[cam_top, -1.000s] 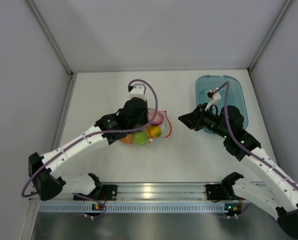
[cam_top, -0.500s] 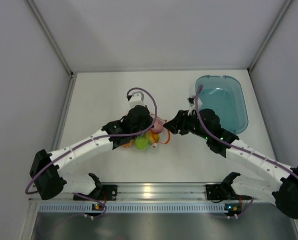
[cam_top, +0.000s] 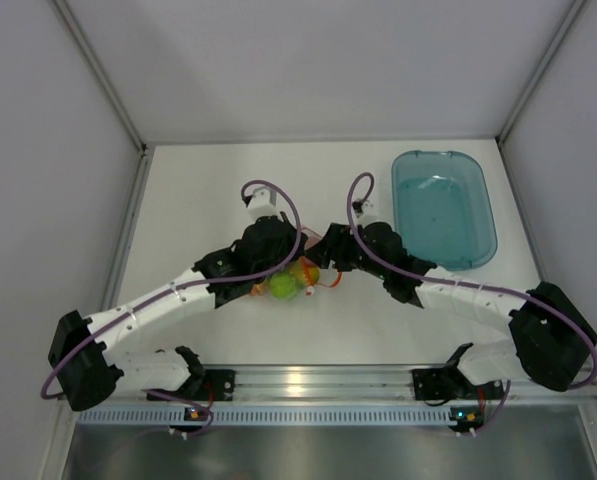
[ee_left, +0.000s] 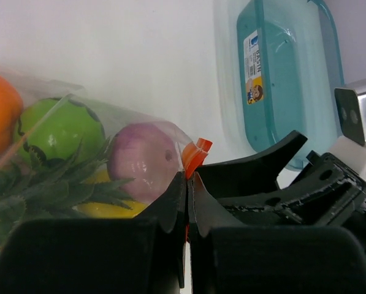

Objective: Open the zip-top bag and remove the fake food

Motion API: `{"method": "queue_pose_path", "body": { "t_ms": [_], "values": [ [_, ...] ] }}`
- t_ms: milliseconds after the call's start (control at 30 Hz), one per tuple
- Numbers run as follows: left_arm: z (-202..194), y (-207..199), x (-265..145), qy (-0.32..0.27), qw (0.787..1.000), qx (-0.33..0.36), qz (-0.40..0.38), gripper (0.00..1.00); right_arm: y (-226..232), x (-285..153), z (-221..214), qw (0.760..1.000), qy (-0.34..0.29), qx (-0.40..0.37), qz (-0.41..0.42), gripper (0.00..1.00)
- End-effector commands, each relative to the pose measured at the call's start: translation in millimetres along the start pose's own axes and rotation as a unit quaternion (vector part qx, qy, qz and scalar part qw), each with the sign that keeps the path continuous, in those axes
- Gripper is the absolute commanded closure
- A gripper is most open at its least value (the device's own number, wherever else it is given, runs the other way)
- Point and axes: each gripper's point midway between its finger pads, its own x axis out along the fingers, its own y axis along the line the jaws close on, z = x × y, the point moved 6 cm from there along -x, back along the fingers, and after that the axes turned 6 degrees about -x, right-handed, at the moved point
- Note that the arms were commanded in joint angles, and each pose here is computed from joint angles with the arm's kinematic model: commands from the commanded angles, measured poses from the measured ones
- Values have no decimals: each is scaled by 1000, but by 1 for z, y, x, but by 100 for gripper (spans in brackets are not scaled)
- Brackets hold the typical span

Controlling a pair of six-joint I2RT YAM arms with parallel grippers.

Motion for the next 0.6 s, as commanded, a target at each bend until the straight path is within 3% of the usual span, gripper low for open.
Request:
{"method": "queue_pose_path", "body": {
  "t_ms": [0,200,333,567],
  "values": [
    [13,-26,-8,-17,996,-51,-68,100,9,10,12,998,-54,42,-3,30],
    [10,-32,-16,-23,994,-70,-84,100,-14,14,1,987,-82,117,-75,28],
    [7,-37,-21,-24,992,-80,-98,100,-21,20,-6,985,-66,124,-99,24],
    [1,-48,-25,-6,986,-91,-136,100,-22,27,-13,985,-67,137,-79,15]
  ]
}}
